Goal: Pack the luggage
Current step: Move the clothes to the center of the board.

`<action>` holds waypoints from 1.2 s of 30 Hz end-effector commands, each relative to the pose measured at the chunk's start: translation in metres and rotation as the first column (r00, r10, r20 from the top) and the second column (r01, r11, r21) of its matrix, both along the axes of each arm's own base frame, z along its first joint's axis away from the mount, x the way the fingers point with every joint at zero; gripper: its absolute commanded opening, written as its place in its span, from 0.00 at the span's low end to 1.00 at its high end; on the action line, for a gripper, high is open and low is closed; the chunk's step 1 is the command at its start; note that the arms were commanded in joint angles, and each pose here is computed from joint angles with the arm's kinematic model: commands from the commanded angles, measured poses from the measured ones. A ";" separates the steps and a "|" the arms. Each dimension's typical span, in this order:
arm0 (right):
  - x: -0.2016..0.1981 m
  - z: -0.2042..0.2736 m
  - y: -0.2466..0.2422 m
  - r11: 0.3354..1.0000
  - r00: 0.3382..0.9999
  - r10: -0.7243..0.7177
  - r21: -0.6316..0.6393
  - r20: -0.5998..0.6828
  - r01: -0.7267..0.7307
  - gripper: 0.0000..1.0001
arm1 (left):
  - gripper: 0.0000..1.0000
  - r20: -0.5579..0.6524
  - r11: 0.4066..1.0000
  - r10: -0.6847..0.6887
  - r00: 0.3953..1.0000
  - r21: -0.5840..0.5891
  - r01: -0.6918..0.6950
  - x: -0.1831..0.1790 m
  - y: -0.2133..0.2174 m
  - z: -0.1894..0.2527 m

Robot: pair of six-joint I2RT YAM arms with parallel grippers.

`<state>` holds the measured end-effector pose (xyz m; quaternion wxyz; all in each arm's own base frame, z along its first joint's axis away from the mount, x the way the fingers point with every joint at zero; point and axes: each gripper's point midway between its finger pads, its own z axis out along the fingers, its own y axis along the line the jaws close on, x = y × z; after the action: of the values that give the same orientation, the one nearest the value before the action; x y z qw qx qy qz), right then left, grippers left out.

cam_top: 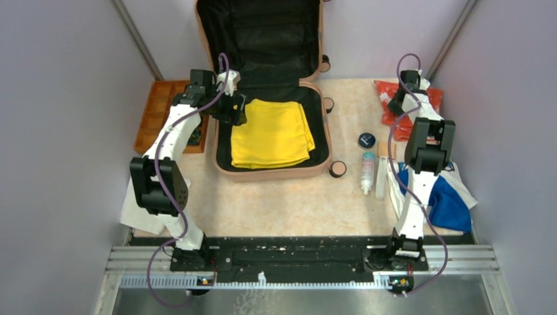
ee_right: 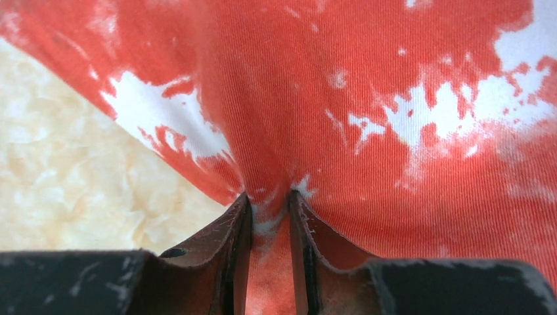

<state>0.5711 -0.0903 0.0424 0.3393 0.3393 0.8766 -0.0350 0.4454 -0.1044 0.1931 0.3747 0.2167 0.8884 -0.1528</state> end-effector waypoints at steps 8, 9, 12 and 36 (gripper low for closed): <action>-0.054 -0.065 0.199 0.864 0.935 0.342 0.423 -0.095 -0.273 0.26 | 0.99 0.081 1.000 0.001 0.997 -0.006 -0.001 0.005 -0.002 0.031; -0.057 -0.065 0.203 0.858 0.932 0.351 0.431 -0.094 -0.280 0.26 | 0.98 0.082 1.000 0.001 0.997 -0.007 -0.001 0.005 -0.002 0.032; -0.063 -0.059 0.213 0.840 0.927 0.369 0.453 -0.071 -0.299 0.29 | 0.98 0.077 1.000 0.003 0.997 -0.011 -0.002 0.005 -0.002 0.031; -0.042 0.066 0.032 0.860 0.980 0.022 0.497 0.196 -0.119 0.99 | 0.98 0.084 1.000 -0.005 0.996 -0.002 0.005 0.001 -0.001 0.036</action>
<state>0.5502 -0.0463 0.1223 0.3376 0.3654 0.8413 0.2115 0.4447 -0.1033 0.1926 0.3726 0.2140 0.8903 -0.1507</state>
